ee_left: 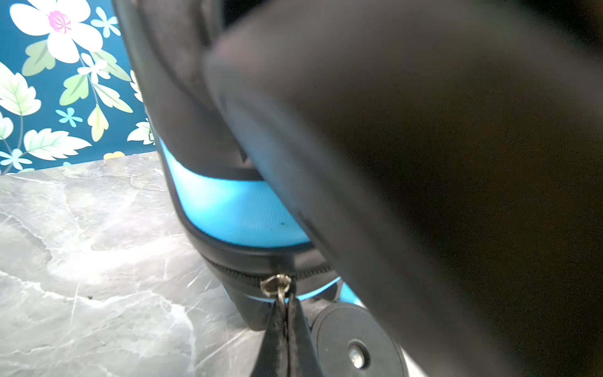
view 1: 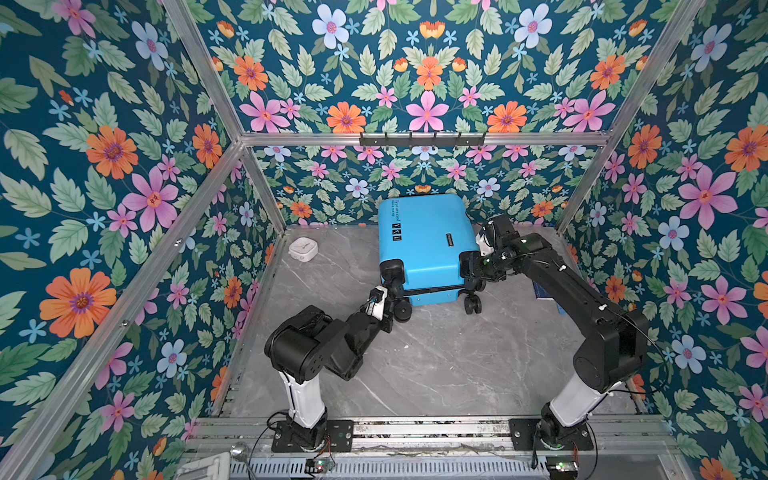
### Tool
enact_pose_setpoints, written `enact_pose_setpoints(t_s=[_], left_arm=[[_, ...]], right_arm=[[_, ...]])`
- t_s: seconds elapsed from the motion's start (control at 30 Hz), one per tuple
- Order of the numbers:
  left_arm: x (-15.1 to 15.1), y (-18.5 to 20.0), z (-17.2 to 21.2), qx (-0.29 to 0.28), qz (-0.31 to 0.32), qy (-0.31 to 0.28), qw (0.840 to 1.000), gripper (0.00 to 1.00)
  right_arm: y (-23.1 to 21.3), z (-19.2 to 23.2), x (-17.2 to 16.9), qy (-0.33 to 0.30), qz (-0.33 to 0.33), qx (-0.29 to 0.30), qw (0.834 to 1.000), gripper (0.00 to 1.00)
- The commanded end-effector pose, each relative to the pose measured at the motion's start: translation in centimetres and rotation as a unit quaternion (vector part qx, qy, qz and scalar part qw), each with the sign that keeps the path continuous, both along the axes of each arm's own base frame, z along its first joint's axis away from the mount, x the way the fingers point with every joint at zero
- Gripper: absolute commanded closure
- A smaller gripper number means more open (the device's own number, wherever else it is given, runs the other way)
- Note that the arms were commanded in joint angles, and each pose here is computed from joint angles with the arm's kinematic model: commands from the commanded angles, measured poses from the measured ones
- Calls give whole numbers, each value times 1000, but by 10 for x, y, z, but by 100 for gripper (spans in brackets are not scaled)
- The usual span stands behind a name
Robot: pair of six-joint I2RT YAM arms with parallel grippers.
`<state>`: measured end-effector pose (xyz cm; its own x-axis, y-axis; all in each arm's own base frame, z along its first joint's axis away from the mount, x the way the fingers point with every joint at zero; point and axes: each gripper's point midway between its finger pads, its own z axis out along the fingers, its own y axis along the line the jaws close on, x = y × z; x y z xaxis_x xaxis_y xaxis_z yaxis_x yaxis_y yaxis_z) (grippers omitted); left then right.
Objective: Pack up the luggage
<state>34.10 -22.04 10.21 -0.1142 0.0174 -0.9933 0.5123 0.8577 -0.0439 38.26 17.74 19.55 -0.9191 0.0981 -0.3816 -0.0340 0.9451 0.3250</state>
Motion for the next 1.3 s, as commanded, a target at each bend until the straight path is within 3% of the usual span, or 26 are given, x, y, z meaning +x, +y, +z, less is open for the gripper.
enact_pose_setpoints(t_s=[0.0,0.87,1.0,1.27], left_arm=[[-25,-43,25,-20,-111,-45,993,100],[-59,-119,39,-9,-200,-59,978,100],[-62,-121,41,-17,-201,-59,978,100],[-72,-89,41,-30,-163,-54,985,100]], right_arm=[[28,10,-1,-4,23,59,998,93],[44,13,0,-5,32,66,997,94],[48,16,1,-6,37,66,997,95],[39,32,-6,-24,32,56,998,95]])
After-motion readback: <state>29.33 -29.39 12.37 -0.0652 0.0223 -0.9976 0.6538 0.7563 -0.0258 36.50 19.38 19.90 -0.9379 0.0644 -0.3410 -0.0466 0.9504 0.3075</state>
